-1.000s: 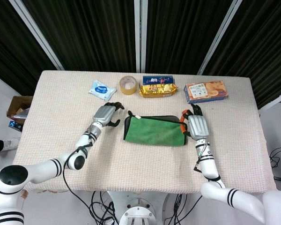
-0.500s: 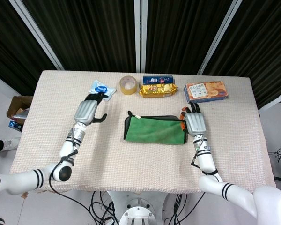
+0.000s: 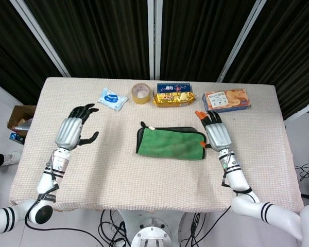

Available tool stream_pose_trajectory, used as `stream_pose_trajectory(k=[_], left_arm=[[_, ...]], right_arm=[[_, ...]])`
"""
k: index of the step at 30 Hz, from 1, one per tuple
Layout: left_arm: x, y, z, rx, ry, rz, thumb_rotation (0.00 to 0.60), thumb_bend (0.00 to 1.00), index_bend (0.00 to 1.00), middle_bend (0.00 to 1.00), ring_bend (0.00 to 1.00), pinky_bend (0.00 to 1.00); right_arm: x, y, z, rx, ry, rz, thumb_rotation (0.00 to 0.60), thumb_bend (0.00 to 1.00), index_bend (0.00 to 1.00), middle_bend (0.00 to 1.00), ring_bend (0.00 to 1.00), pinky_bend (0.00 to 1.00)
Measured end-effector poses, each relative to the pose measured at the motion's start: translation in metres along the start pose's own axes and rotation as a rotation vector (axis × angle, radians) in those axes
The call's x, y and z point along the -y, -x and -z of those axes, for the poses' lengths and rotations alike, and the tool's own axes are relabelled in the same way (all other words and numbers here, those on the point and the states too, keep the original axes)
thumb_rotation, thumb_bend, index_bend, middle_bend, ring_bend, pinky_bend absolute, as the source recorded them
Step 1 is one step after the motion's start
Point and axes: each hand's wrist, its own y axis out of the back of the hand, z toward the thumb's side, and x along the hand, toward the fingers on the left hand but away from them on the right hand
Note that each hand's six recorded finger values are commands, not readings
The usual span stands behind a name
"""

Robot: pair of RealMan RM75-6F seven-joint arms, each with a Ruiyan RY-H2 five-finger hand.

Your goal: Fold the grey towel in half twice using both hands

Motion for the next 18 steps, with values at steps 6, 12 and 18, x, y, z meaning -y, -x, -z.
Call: stream_pose_trajectory(k=[6, 12, 18], left_arm=[[-0.004, 0.023, 0.006, -0.006, 0.021, -0.001, 0.6, 0.3, 0.19, 0.1, 0.12, 0.1], [-0.006, 0.034, 0.008, -0.023, 0.025, 0.008, 0.6, 0.3, 0.19, 0.1, 0.12, 0.1], [-0.009, 0.038, 0.013, -0.048, 0.056, 0.007, 0.6, 0.3, 0.19, 0.1, 0.12, 0.1]], right_arm=[[0.004, -0.033, 0.0, -0.203, -0.122, -0.023, 0.6, 0.11, 0.48, 0.2, 0.0, 0.0], [0.011, -0.035, 0.024, -0.244, -0.241, -0.031, 0.6, 0.11, 0.48, 0.2, 0.0, 0.0], [0.017, -0.021, 0.035, -0.261, -0.293, -0.003, 0.6, 0.11, 0.48, 0.2, 0.0, 0.0]])
